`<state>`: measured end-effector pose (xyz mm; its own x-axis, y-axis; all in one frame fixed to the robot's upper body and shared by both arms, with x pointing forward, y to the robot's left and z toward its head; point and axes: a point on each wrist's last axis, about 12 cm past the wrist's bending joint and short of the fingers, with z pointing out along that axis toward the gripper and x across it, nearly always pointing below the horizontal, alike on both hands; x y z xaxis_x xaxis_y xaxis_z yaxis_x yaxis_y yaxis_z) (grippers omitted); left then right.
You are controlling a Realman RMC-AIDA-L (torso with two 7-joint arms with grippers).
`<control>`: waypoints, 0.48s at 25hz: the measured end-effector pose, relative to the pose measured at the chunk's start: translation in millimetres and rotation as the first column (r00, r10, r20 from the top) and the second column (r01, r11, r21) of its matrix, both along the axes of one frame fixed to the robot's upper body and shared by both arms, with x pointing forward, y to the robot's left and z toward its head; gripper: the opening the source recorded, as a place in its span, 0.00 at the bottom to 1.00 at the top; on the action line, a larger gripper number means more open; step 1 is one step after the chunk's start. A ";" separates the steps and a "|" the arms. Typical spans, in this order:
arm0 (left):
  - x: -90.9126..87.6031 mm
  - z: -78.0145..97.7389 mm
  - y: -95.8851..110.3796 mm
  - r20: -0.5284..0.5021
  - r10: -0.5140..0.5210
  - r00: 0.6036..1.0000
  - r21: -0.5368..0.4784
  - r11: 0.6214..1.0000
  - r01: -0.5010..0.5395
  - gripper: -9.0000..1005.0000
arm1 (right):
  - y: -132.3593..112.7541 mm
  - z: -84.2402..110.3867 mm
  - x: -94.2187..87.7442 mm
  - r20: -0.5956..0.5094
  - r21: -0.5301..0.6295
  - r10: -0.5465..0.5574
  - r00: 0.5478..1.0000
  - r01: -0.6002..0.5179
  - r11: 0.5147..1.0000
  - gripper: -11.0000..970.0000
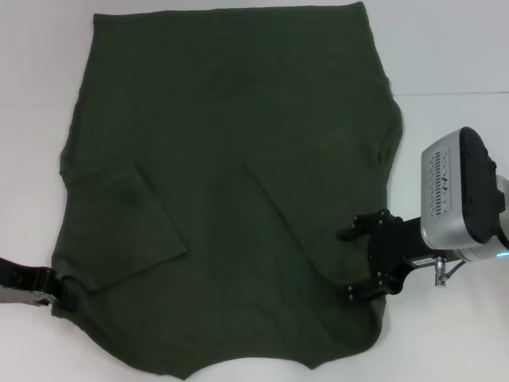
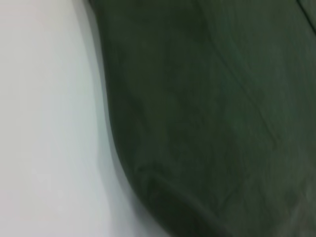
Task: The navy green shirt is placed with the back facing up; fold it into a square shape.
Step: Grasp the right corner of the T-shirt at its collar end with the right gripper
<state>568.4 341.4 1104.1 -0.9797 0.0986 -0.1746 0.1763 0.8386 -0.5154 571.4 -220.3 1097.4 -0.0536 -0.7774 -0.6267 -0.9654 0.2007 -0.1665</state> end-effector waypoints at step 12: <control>1.3 1.4 0.3 0.004 -0.001 1.000 0.002 1.000 0.001 0.05 | 10.5 -4.5 1.0 0.020 -0.018 0.012 1.000 -0.012 1.000 0.91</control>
